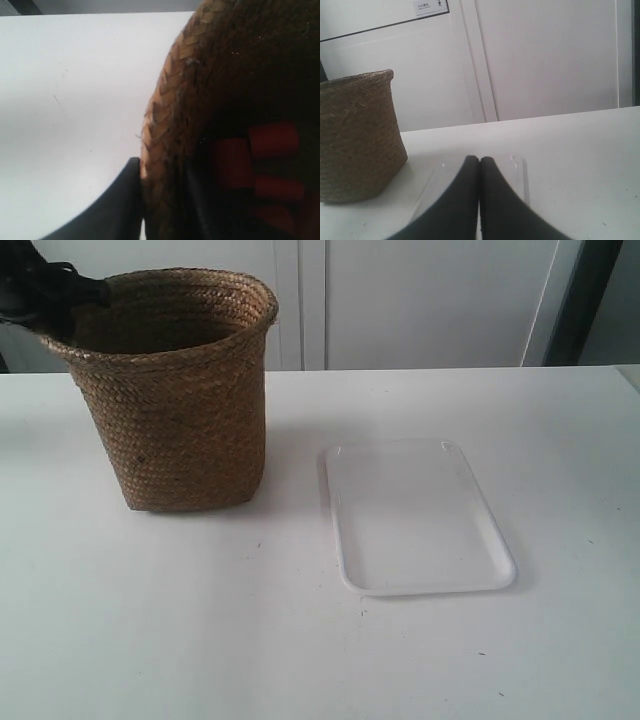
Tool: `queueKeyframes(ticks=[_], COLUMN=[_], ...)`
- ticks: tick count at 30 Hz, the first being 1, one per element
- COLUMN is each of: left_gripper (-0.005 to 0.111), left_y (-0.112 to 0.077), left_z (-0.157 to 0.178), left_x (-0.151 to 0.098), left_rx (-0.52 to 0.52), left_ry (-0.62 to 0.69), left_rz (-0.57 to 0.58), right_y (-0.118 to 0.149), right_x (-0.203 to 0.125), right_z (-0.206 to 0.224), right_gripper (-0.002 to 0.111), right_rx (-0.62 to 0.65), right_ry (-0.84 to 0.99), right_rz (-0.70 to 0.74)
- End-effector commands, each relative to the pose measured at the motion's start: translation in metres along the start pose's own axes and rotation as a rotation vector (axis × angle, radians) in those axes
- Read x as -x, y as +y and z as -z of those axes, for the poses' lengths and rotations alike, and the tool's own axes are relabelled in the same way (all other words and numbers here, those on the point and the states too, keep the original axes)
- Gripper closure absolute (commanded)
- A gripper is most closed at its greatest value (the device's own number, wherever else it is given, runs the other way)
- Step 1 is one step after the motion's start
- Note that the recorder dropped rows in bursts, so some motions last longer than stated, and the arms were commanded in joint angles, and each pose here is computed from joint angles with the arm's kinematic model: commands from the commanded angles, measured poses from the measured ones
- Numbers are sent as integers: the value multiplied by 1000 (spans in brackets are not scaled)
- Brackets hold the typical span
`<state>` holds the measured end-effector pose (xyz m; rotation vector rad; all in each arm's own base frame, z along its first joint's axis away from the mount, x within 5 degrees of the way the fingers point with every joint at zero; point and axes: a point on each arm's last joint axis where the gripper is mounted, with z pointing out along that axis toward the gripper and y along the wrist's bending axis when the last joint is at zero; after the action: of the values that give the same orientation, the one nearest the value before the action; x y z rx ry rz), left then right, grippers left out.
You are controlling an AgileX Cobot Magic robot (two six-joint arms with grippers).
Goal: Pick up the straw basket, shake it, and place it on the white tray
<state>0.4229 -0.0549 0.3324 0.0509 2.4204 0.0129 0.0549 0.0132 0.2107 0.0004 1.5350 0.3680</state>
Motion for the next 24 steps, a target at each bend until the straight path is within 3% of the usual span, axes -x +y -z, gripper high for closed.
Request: queueKeyframes(ticks=[1, 8, 11, 16, 19, 22, 24], left_gripper=[107, 106, 106, 106, 106, 106, 106], left_y=[-3, -5, -5, -6, -6, -6, -6], left_z=[-9, -23, -24, -24, -24, -24, -24], left_x=[1, -3, -3, -2, -2, -1, -1], left_rx=[-17, -18, -19, -27, -32, -34, -34], left_ry=[-11, 14, 14, -1, -4, -5, -6], left_rz=[16, -39, -43, -44, -61, -80, -87], right_y=[0, 2, 10, 30, 45, 82, 92], right_x=[1, 24, 54, 112, 141, 170, 185], right_z=[0, 3, 10, 6, -17, -89, -138], right_gripper=[108, 108, 108, 108, 108, 108, 108], right_rx=[7, 24, 69, 139, 215, 502, 547], right_ry=[-20, -239, -363, -406, -351, -115, 37], right_rz=[25, -64, -75, 4, 30, 148, 179])
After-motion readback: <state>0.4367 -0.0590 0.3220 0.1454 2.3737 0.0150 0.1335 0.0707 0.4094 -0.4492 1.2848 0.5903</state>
